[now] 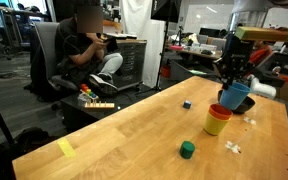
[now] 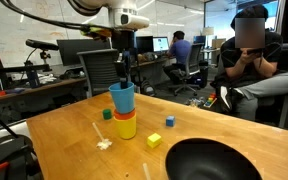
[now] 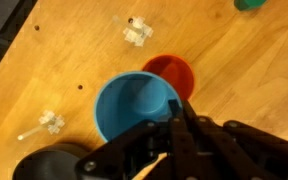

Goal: Put the orange cup inside the yellow cup then place the blue cup inside the orange cup

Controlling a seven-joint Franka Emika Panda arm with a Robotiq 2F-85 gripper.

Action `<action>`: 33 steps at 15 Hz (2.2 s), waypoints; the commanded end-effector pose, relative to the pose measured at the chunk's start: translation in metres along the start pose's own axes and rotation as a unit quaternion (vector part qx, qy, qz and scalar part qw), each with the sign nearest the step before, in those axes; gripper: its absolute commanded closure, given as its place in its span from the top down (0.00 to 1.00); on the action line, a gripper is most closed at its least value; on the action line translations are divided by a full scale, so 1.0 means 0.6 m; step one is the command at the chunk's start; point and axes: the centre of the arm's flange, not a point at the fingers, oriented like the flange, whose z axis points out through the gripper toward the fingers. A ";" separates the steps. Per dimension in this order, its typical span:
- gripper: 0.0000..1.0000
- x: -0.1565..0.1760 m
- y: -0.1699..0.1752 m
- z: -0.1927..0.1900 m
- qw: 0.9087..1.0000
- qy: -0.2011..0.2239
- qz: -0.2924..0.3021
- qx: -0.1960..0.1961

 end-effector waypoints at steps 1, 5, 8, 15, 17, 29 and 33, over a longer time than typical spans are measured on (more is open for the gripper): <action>0.01 0.005 -0.011 0.011 0.999 -0.009 -0.009 0.030; 0.01 -0.001 -0.022 0.004 0.999 -0.019 -0.019 0.048; 0.01 -0.008 -0.030 0.003 0.998 -0.022 -0.025 0.053; 0.01 -0.013 -0.036 0.016 0.998 -0.026 -0.029 0.045; 0.01 -0.013 -0.033 0.014 0.998 -0.025 -0.028 0.043; 0.01 -0.003 -0.008 0.013 0.999 -0.017 -0.020 0.038; 0.01 0.005 -0.008 0.031 0.999 -0.025 -0.019 0.038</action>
